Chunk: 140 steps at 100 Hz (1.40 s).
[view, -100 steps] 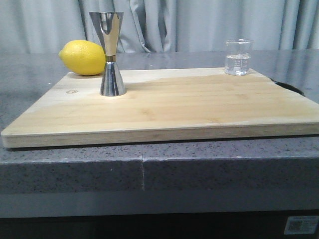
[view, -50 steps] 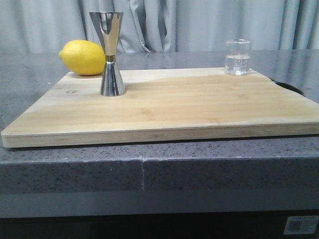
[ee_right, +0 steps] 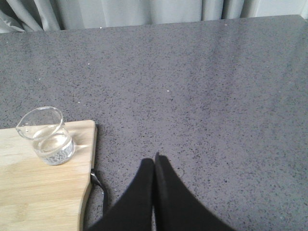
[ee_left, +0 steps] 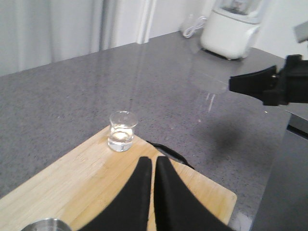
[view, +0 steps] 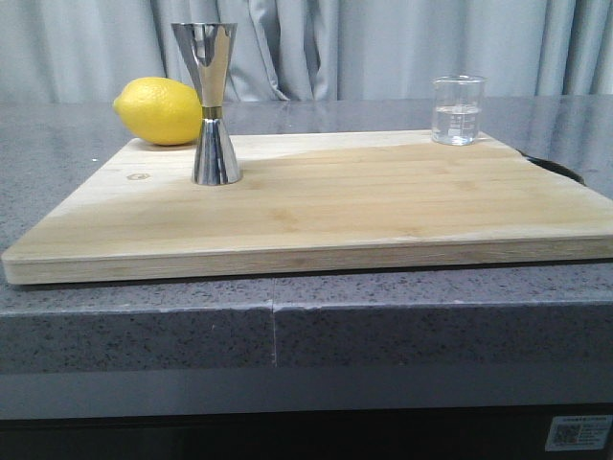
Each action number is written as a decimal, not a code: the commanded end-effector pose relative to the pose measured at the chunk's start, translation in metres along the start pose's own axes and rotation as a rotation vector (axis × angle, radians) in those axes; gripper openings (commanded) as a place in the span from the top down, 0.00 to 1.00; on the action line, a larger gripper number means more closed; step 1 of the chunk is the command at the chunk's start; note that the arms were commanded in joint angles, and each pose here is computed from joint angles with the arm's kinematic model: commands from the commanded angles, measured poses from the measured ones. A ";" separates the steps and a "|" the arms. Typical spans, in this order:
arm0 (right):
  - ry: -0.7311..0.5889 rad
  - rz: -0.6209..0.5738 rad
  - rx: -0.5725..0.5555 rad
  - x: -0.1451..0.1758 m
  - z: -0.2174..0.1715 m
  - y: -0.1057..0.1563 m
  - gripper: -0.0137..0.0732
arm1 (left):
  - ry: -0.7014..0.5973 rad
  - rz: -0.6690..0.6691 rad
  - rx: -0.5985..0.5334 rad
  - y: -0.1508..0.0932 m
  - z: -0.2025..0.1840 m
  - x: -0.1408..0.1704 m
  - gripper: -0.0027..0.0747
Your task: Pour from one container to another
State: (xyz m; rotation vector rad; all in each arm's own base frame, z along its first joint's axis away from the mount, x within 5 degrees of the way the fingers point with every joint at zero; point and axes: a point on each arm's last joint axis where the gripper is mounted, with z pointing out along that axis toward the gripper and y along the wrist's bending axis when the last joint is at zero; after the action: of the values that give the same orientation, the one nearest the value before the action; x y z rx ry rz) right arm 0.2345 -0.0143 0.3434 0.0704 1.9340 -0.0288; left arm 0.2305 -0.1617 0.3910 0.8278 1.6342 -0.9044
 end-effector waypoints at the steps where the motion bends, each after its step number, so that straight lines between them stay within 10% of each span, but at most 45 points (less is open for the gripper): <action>1: -0.132 -0.015 0.004 -0.021 -0.008 0.000 0.92 | -0.082 0.056 0.090 -0.007 -0.013 -0.018 0.99; 25: -0.132 -0.015 0.004 -0.021 -0.008 0.000 0.92 | -0.071 0.175 0.311 0.016 -0.035 -0.006 0.99; 90: -0.131 -0.114 0.021 -0.014 -0.005 -0.001 0.92 | -0.063 0.115 0.194 0.127 -0.010 0.061 0.99; 140: -0.151 -0.137 0.024 -0.016 -0.006 -0.001 0.92 | 0.064 0.113 0.233 0.140 -0.001 0.090 0.97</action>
State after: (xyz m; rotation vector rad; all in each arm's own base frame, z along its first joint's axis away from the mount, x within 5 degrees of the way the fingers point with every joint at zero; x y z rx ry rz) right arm 0.2349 -0.0160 0.3402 -0.0303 1.9106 -0.1285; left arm 0.3391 -0.0854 0.2551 1.0812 1.6649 -0.9604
